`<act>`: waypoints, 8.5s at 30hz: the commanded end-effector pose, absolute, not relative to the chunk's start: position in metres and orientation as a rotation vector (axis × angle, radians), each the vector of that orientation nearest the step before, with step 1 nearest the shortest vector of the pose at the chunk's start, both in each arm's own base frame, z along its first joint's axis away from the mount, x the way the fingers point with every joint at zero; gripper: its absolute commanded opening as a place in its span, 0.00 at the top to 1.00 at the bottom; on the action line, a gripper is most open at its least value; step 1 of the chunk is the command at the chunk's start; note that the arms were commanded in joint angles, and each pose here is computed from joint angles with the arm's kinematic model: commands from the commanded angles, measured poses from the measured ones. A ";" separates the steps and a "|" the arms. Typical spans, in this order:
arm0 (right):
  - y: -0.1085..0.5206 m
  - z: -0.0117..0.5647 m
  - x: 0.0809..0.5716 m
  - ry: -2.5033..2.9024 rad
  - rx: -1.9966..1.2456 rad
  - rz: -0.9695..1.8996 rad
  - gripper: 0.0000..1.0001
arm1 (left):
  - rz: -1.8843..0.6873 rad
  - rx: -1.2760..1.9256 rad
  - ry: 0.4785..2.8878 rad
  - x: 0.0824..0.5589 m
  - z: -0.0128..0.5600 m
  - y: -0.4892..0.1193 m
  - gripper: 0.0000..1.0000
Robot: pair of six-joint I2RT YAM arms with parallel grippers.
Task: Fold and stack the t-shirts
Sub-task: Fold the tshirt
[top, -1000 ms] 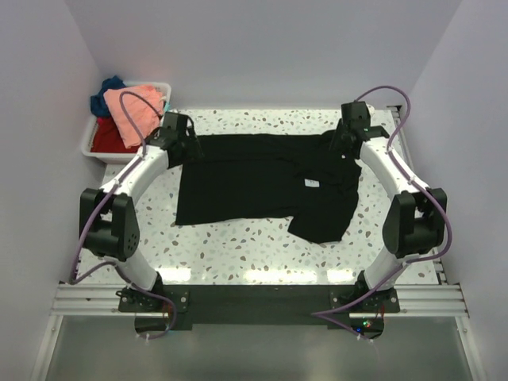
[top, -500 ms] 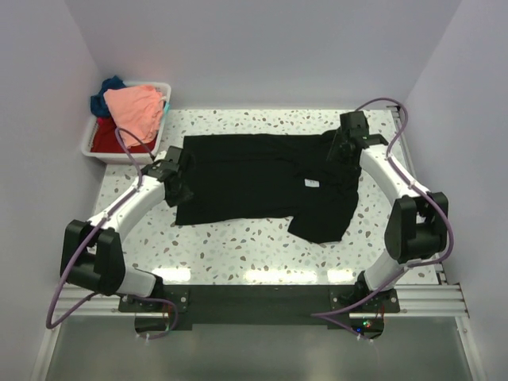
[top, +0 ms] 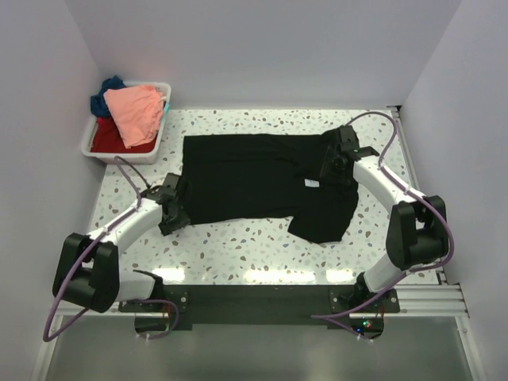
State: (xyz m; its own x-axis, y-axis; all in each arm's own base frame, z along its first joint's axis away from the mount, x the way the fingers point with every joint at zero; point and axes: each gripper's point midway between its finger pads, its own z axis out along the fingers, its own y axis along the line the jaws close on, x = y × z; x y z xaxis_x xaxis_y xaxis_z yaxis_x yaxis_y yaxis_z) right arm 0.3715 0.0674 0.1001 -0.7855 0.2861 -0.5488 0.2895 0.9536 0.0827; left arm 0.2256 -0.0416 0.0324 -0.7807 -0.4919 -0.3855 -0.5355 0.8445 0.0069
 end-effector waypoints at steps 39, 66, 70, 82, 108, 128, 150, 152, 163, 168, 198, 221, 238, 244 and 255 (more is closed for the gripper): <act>0.042 0.087 0.263 2.614 0.661 -0.203 0.55 | 0.156 -0.711 2.333 0.313 0.093 -0.026 1.00; 0.056 0.026 0.215 2.644 0.807 -0.046 0.57 | 0.035 -0.588 2.293 0.400 0.122 -0.046 1.00; 0.057 0.019 0.218 2.660 0.804 -0.056 0.67 | 0.032 -0.587 2.301 0.400 0.120 -0.045 1.00; 0.054 0.047 0.241 2.612 0.750 -0.090 1.00 | 0.059 -0.604 2.276 0.408 0.127 -0.031 1.00; 0.117 0.086 0.399 2.496 0.419 0.140 0.92 | 0.102 -0.608 2.306 0.432 0.107 -0.025 1.00; 0.051 0.103 0.344 2.474 0.554 -0.142 0.63 | 0.101 -0.612 2.323 0.436 0.098 -0.027 1.00; 0.061 0.062 0.358 2.516 0.551 0.105 0.65 | 0.113 -0.607 2.335 0.435 0.095 -0.026 1.00; 0.062 0.059 0.357 2.526 0.549 0.102 0.65 | 0.119 -0.607 2.338 0.434 0.094 -0.025 1.00; 0.067 0.045 0.356 2.567 0.527 0.132 0.67 | 0.128 -0.610 2.339 0.432 0.094 -0.024 1.00; 0.072 0.036 0.349 2.604 0.513 0.163 0.68 | 0.131 -0.615 2.338 0.430 0.095 -0.023 1.00; 0.048 0.096 0.316 2.531 0.570 0.046 1.00 | 0.123 -0.625 2.304 0.424 0.113 -0.021 1.00; 0.003 0.223 0.269 2.199 0.688 -0.055 1.00 | 0.034 -0.608 2.223 0.378 0.174 -0.020 1.00; -0.004 0.213 0.234 2.295 0.703 -0.120 1.00 | 0.148 -0.735 2.319 0.284 0.145 0.001 1.00; 0.004 0.173 0.204 2.441 0.736 -0.110 1.00 | 0.181 -0.756 2.400 0.258 0.117 0.002 1.00; 0.003 0.162 0.231 2.425 0.730 -0.143 1.00 | 0.173 -0.746 2.393 0.303 0.109 -0.007 1.00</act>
State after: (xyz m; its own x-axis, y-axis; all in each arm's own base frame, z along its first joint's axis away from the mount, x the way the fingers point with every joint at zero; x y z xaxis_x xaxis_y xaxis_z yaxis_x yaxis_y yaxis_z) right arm 0.2069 0.0086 0.1502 -0.7190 0.4706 -0.5114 0.5162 0.8543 0.0604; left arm 0.2627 -0.0064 0.0896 -0.7168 -0.4638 -0.5207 -0.5358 0.8442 -0.0144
